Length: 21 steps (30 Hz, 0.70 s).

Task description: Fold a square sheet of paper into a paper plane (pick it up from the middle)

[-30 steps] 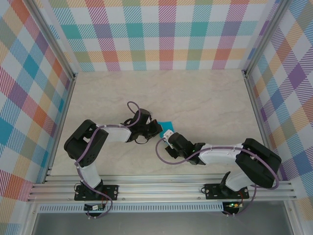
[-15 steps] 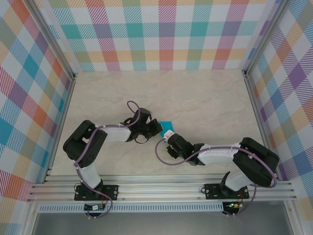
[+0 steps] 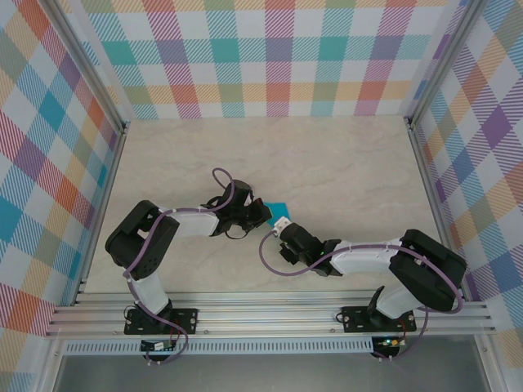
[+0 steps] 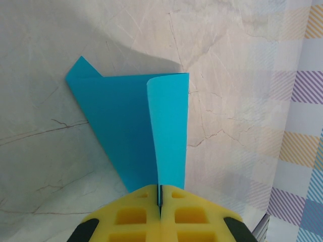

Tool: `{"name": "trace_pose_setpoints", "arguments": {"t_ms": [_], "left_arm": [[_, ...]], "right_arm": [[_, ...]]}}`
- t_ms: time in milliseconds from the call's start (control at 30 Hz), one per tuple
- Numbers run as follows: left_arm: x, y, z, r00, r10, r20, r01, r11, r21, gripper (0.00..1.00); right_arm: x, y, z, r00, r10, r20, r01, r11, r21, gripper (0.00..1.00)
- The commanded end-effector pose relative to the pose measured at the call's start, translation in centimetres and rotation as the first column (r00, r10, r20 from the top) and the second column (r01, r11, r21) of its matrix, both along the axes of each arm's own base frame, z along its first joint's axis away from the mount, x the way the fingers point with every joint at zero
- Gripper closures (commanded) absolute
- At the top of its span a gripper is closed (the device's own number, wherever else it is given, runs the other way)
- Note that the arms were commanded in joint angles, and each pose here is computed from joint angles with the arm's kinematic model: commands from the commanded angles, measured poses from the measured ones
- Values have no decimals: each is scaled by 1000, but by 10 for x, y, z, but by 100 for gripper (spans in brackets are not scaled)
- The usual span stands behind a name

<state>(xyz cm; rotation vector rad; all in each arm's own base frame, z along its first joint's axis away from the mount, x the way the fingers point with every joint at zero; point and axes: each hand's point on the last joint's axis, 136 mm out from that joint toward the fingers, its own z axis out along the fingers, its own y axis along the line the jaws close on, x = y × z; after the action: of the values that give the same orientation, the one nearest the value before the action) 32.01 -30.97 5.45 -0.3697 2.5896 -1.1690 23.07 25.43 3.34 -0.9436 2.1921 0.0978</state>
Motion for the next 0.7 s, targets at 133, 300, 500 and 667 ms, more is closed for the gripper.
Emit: {"name": "trace_pose_setpoints", "arguments": {"t_ms": [133, 300, 500, 667], "left_arm": [[-1, -1, 25, 1000, 5, 30, -5, 1000, 7, 81], [-2, 12, 32, 998, 40, 48, -42, 998, 48, 54], [-5, 36, 49, 991, 94, 98, -106, 988, 115, 42], [-9, 43, 58, 988, 100, 116, -116, 984, 132, 40]], "right_arm": [[-4, 8, -3, 999, 19, -27, -18, 999, 38, 92], [-6, 10, 0, 996, 43, -78, -34, 994, 107, 94], [-8, 12, 11, 980, 97, -172, -47, 961, 271, 95], [-9, 9, 8, 960, 119, -254, -26, 939, 342, 96]]}}
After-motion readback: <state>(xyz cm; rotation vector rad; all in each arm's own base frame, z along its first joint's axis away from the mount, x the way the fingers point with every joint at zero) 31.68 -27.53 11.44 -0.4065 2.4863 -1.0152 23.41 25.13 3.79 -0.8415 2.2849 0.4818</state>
